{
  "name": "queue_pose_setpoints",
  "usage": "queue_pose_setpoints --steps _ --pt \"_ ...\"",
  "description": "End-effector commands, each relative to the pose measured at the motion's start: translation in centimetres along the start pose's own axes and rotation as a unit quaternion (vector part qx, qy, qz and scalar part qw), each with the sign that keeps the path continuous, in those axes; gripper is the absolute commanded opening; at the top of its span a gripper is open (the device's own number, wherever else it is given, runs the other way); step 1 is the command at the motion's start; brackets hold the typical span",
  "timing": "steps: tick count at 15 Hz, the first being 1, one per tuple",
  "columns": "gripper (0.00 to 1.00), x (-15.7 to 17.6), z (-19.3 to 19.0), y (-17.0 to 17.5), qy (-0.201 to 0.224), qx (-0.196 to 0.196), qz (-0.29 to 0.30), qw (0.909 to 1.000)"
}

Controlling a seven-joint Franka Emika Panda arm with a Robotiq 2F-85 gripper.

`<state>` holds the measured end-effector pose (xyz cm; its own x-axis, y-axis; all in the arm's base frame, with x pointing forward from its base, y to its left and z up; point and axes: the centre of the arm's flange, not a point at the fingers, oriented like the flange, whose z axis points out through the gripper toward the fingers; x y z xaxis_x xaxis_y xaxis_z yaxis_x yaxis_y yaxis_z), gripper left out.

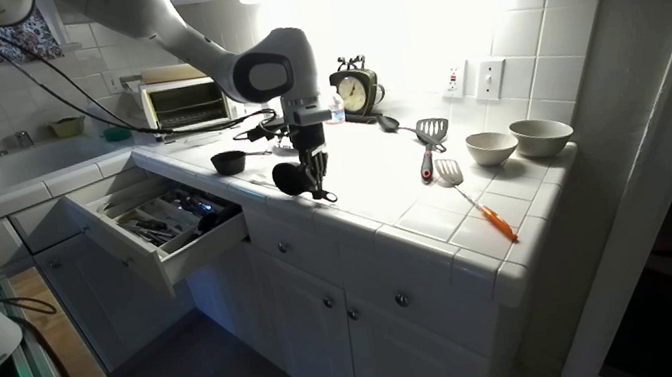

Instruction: Take the pot out of the other then move the pot on the right to the right

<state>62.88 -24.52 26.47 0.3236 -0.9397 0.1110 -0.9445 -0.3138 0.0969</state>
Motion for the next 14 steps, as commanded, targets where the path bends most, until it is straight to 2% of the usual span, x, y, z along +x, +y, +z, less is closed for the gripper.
queue_pose_setpoints --steps 1,8,14 --pt "0.01 0.1 -0.8 -1.3 -0.019 -0.037 0.002 0.9992" --pt "0.01 -1.7 -4.0 -3.0 -0.036 -0.078 -0.014 0.9962" --pt "0.01 -3.3 -5.0 -5.3 -0.007 -0.049 0.023 0.9985"
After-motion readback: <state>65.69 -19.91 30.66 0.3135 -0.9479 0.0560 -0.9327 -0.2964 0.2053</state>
